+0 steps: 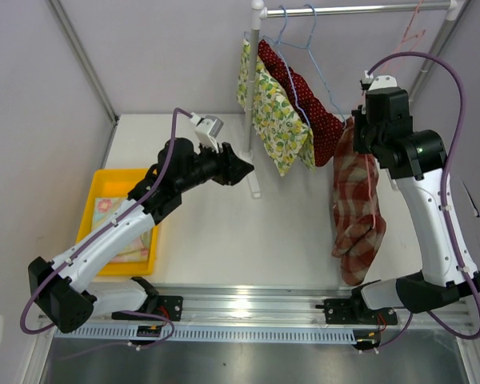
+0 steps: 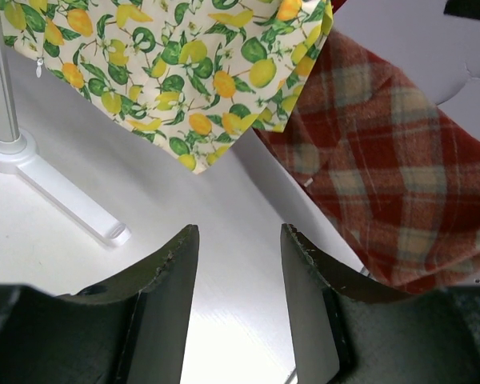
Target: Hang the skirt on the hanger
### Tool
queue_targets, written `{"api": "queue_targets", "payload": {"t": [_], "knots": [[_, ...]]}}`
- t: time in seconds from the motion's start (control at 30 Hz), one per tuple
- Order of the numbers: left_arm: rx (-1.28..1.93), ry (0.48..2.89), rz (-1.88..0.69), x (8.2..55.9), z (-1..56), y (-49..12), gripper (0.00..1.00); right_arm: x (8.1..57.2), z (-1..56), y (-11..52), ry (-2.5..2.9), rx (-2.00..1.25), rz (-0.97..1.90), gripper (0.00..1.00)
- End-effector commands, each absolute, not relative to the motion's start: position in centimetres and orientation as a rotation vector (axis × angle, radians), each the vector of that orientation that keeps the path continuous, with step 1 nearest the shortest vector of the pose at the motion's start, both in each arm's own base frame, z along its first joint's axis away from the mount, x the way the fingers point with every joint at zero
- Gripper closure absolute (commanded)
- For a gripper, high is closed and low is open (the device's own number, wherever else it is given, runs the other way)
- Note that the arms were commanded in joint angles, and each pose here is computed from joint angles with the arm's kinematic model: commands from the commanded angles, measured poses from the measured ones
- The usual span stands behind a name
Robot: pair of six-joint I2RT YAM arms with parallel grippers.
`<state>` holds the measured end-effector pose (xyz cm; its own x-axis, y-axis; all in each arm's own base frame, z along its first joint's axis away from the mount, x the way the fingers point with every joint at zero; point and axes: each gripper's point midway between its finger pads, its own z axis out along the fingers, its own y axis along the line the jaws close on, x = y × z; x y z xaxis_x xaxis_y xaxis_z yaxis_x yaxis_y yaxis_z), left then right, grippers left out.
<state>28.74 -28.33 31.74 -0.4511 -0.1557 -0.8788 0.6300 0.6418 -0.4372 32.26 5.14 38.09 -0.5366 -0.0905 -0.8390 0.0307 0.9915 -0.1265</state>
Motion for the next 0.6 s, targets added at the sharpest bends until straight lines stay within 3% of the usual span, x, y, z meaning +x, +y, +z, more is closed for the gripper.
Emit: {"api": "queue_targets", "payload": {"t": [0.0, 0.37, 0.57], "knots": [[0.412, 1.766, -0.962, 28.5, 33.7, -28.2, 0.50, 34.9, 42.8, 6.2, 1.917, -0.071, -0.119, 1.00], [0.417, 1.766, -0.932, 28.4, 33.8, -27.7, 0.49, 34.0, 45.7, 12.7, 1.836, -0.265, 0.130, 1.00], [0.424, 1.765, -0.921, 28.3, 33.9, -27.5, 0.49, 33.0, 45.6, 11.5, 1.839, -0.207, 0.110, 1.00]]}}
